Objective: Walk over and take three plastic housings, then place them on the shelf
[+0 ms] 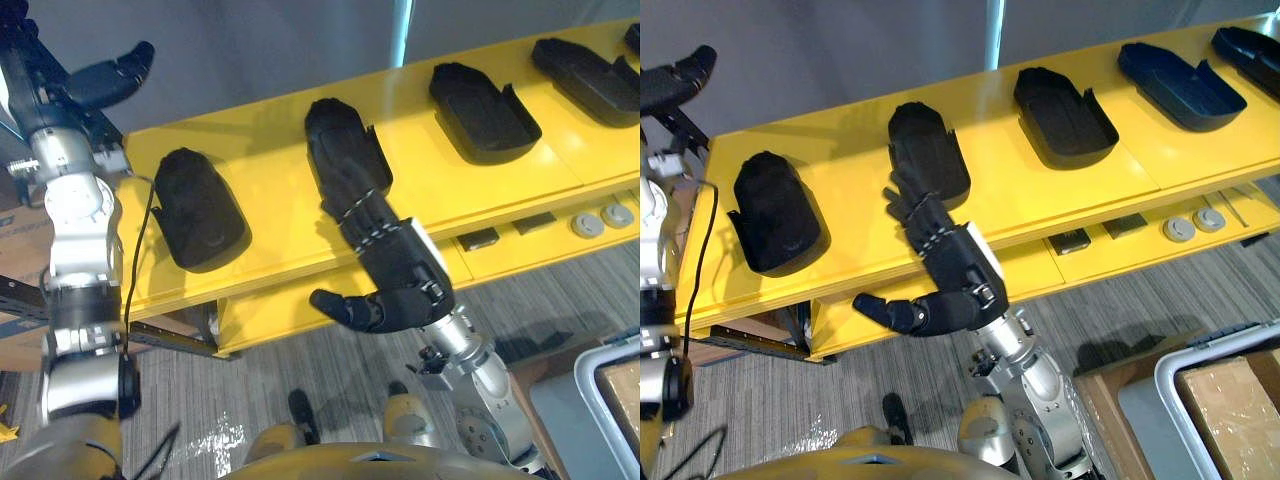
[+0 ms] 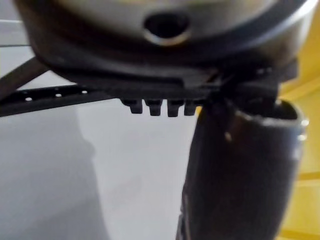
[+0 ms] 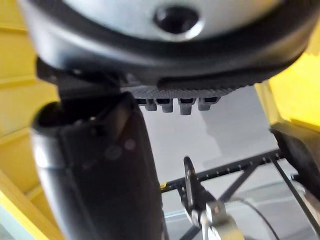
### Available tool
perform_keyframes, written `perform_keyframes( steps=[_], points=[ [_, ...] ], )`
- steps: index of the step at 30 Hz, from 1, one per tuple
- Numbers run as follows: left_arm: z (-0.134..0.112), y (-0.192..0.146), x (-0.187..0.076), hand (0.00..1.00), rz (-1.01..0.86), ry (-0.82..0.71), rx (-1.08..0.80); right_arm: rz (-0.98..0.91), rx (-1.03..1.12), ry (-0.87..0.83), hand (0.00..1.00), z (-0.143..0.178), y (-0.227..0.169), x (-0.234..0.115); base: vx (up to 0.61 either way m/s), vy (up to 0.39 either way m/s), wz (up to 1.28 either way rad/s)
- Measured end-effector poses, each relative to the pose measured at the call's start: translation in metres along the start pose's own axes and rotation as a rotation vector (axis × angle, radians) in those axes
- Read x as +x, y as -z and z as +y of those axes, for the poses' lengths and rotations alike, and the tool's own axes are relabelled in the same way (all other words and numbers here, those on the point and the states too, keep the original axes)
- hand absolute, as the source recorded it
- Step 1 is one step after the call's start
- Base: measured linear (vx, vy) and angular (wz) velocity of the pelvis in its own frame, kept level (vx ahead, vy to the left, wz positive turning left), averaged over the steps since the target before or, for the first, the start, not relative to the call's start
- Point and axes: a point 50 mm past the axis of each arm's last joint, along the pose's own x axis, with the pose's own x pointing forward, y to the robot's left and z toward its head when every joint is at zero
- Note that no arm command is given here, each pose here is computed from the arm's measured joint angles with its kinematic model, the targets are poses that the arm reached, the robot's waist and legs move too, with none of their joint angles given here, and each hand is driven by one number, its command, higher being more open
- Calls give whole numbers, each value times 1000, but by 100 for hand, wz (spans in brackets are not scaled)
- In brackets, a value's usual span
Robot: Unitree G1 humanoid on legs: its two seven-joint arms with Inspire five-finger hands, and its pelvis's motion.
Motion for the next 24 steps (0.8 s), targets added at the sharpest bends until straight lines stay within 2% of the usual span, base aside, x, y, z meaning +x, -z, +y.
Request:
perform_keyframes(
  steps=[1, 2, 3, 6, 8, 13, 14, 20, 24],
  points=[
    [-2, 0, -12, 100, -2, 6, -26, -11, -25, 23, 100, -3, -2, 0, 78, 8, 19],
    [-6, 0, -39, 100, 15, 15, -81, -33, -67, 78, 100, -10, -7, -1, 57, 5, 14],
    [-8, 0, -52, 100, 30, 20, -109, -45, -92, 109, 100, -13, -9, -1, 56, -2, 20],
    [-8, 1, -118, 100, 170, 67, -200, -67, -227, 280, 100, -35, -18, -9, 16, -17, 32],
    [-6, -1, -139, 100, 227, 101, -232, -66, -290, 349, 100, -44, -23, -14, -10, -10, 27],
    [0, -13, -161, 100, 235, 161, -331, -82, -360, 478, 100, -60, -33, -23, -37, 3, 17],
    [8, -31, -165, 100, 129, 191, -403, -112, -414, 630, 100, -72, -42, -34, -9, 2, 4],
    [8, -31, -165, 100, 131, 185, -403, -111, -401, 643, 100, -71, -40, -36, 0, 0, 0],
    [11, -29, -165, 100, 145, 111, -388, -97, -276, 717, 100, -65, -30, -54, -25, 11, 11]
  ],
)
